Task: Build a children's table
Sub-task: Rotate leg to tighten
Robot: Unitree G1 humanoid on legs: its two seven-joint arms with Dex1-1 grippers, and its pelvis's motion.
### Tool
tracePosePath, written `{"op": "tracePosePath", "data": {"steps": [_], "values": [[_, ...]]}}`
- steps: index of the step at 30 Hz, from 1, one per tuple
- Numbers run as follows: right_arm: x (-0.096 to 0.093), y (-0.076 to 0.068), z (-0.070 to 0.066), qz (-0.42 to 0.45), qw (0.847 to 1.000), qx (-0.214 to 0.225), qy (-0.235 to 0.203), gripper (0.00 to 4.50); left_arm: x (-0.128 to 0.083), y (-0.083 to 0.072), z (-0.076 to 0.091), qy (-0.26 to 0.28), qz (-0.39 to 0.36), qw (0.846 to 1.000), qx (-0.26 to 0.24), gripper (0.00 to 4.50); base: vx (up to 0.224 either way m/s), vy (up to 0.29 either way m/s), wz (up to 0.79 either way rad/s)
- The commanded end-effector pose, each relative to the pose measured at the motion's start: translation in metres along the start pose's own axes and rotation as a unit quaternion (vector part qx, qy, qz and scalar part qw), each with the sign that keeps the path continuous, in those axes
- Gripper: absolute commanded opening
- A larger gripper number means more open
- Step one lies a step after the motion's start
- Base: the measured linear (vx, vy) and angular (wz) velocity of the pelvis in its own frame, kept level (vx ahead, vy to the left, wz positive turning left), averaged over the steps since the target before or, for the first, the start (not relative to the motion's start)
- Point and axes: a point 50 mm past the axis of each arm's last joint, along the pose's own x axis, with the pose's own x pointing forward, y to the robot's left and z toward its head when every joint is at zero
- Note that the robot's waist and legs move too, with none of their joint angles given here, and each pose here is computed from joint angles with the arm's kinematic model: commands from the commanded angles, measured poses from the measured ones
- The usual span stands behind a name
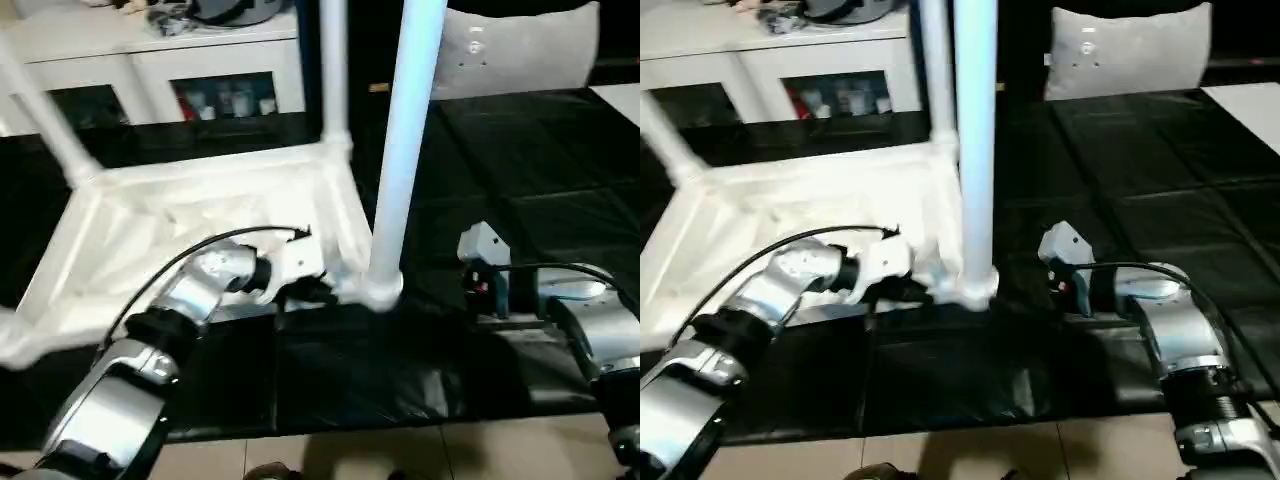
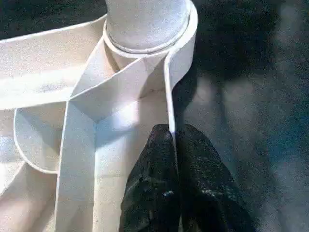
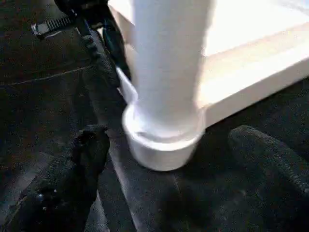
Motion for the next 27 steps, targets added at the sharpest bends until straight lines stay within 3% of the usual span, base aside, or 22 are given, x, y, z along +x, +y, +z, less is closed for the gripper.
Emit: {"op": "tracePosePath", "data": {"steps": [1,11,23,27], "values": [[0.003,0.001,0.007,0.033,0.999,-0.004,-0.013,3.96,0.000,-0.010,0.002,0.008,-0.061,0.998,0.034,0.00,0.000,0.000,0.00],[0.016,0.016,0.008,0.145,0.989,0.015,-0.019,3.09,0.004,-0.025,0.006,-0.001,-0.116,0.992,0.057,0.00,0.000,0.000,0.00],[0.027,0.019,0.009,0.174,0.984,0.031,-0.029,2.00,0.002,-0.027,0.005,0.003,-0.122,0.991,0.056,0.00,0.000,0.000,0.00],[0.030,0.024,0.009,0.186,0.981,0.039,-0.038,1.94,0.001,-0.026,0.005,0.002,-0.118,0.992,0.047,0.00,0.000,0.000,0.00]]}}
